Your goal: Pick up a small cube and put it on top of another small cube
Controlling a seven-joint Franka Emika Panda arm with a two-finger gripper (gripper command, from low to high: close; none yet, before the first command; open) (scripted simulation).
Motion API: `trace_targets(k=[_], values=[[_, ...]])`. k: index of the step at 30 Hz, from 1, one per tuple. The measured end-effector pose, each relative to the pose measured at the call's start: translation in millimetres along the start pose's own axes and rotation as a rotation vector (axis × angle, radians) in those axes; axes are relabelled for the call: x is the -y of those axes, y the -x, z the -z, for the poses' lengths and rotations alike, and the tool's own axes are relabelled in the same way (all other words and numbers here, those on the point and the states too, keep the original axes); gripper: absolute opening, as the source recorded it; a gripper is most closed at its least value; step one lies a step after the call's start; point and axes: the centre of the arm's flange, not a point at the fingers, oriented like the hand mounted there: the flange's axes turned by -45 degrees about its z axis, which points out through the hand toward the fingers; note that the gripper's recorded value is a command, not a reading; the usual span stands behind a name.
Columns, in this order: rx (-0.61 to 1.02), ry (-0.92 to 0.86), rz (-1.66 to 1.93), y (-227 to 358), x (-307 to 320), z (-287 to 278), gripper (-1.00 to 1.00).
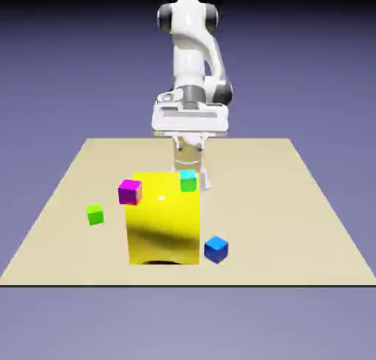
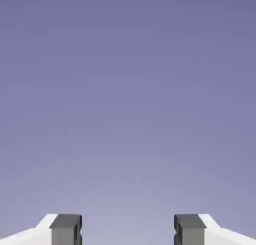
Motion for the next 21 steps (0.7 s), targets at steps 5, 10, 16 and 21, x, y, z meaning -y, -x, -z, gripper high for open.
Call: trace_targets(k=[5,10,16,21], values=[[0.147,-0.013,-0.061,-11.0,-31.2,-42.7,0.00],[0.357,-0.027,-0.383,9.5,-95.2,-98.0,0.00],[0.577,-0.013,-0.743,50.3,-165.9,-152.9,0.00],[0.726,0.111,-1.046,164.6,-260.0,-160.5,0.00]])
